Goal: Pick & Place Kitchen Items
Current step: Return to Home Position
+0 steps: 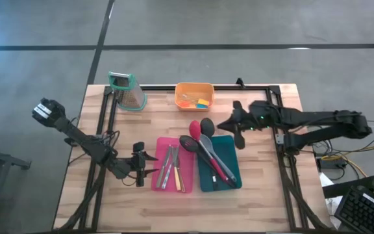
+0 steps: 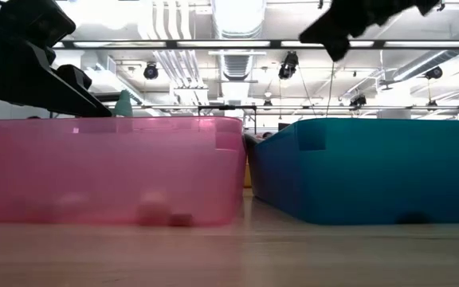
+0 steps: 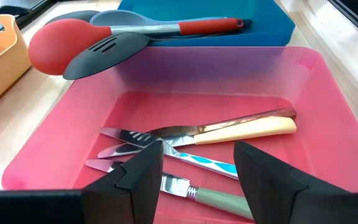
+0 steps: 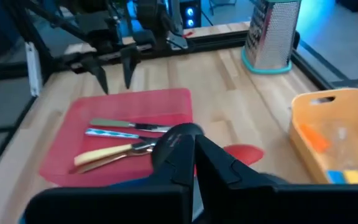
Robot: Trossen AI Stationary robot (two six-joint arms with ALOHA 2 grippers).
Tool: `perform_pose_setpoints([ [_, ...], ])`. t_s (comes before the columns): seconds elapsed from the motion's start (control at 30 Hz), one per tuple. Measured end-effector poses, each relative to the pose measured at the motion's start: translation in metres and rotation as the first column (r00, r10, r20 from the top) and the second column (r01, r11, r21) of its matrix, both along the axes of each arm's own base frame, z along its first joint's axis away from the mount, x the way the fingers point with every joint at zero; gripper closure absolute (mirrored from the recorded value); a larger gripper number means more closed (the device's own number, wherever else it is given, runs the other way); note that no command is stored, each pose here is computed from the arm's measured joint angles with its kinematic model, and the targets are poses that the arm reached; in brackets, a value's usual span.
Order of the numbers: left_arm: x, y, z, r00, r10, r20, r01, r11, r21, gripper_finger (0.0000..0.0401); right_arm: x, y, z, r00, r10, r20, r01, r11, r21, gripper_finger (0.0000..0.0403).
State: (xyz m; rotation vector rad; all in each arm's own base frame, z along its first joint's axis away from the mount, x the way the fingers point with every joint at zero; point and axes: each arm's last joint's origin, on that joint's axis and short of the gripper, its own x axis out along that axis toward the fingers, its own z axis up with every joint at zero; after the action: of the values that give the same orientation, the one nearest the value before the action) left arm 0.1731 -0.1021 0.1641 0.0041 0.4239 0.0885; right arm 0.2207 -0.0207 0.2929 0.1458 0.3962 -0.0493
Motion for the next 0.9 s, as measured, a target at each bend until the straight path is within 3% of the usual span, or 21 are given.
perform_pose_setpoints([
  [0.33, 0.000, 0.000, 0.000, 1.000, 0.000, 0.000, 0.000, 1.000, 0.000, 0.0199, -0.029, 0.003, -0.035, 0.998, -0.016, 0.061, 0.016, 1.000, 0.011, 0.0393],
  [0.57, 0.000, 0.000, 0.000, 1.000, 0.000, 0.000, 0.000, 1.000, 0.000, 0.0199, -0.052, 0.005, -0.062, 0.990, 0.036, 0.139, -0.012, 0.986, -0.166, 0.0394],
  [0.77, 0.000, 0.000, 0.000, 1.000, 0.000, 0.001, 0.000, 1.000, 0.000, 0.0199, -0.073, 0.006, -0.096, 0.976, 0.003, 0.217, 0.029, 0.989, -0.145, 0.0394],
  [0.9, 0.000, 0.000, 0.000, 1.000, 0.000, 0.001, 0.000, 1.000, 0.000, 0.0199, -0.083, 0.006, -0.107, 0.971, -0.015, 0.237, 0.062, 0.979, -0.193, 0.0394],
])
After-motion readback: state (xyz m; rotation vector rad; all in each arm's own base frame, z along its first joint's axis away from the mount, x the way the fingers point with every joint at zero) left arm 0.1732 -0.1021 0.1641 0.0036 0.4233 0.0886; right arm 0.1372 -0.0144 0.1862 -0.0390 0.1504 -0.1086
